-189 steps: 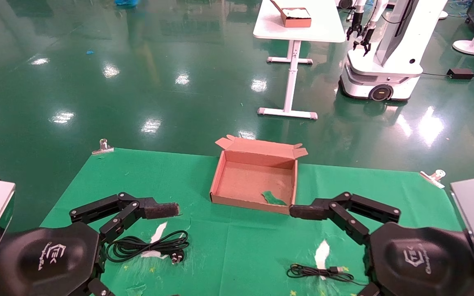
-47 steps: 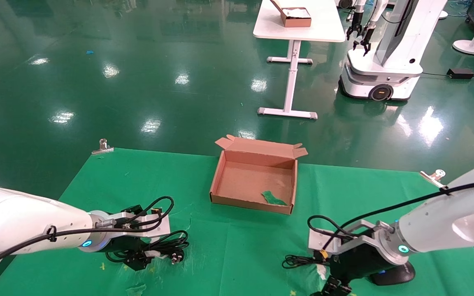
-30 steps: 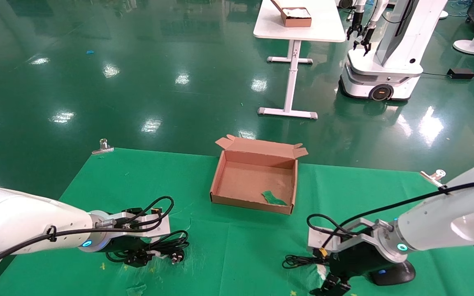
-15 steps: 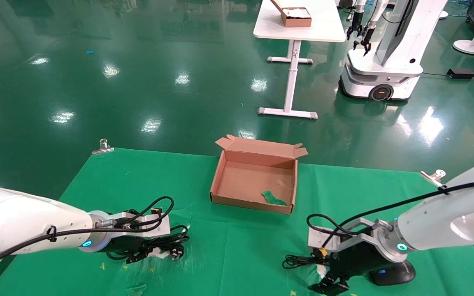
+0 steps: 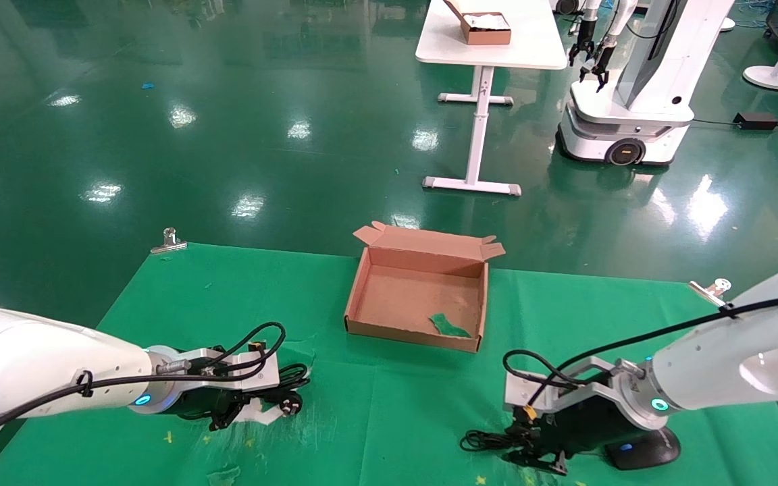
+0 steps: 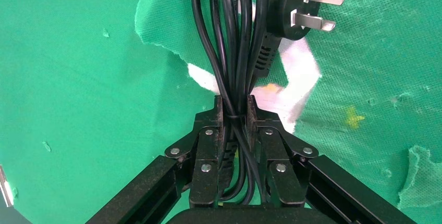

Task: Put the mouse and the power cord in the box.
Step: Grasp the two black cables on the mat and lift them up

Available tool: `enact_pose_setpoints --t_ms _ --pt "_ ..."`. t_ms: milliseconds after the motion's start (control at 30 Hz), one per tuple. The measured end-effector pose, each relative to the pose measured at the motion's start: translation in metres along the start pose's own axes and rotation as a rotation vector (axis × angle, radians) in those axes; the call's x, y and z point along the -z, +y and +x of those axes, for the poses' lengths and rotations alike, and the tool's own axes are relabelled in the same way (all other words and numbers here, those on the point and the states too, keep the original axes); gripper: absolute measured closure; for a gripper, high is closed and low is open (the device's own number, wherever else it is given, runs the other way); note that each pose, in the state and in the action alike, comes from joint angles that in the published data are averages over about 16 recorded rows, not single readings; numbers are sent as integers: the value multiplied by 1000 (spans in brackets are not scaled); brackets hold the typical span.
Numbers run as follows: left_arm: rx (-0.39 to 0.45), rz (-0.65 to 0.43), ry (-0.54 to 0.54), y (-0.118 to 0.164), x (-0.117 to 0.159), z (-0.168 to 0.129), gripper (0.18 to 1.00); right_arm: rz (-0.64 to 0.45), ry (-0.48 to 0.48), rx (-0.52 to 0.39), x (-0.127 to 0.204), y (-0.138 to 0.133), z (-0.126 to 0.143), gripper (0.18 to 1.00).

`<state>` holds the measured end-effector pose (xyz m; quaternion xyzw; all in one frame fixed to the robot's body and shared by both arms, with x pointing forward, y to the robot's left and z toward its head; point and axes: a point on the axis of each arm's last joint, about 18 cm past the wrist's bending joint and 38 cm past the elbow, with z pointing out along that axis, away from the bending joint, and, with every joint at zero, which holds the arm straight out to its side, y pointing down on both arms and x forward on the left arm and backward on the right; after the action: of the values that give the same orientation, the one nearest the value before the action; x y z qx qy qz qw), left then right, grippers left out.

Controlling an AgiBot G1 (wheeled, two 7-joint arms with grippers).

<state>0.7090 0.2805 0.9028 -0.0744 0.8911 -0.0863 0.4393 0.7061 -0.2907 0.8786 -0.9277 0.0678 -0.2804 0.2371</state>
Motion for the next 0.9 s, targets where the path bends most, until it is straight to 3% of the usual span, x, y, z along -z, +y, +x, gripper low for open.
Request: enact_pose_setpoints --t_ms 267,467,667,900 --pt "0 0 0 0 0 0 917 0 2 0 0 0 0 848" --pt "0 0 0 0 0 0 921 0 2 0 0 0 0 914" --pt "9 5 -1 1 6 -5 922 8 21 14 6 -4 6 943" --pt "56 61 7 -4 34 -26 922 31 98 56 34 -19 30 948"
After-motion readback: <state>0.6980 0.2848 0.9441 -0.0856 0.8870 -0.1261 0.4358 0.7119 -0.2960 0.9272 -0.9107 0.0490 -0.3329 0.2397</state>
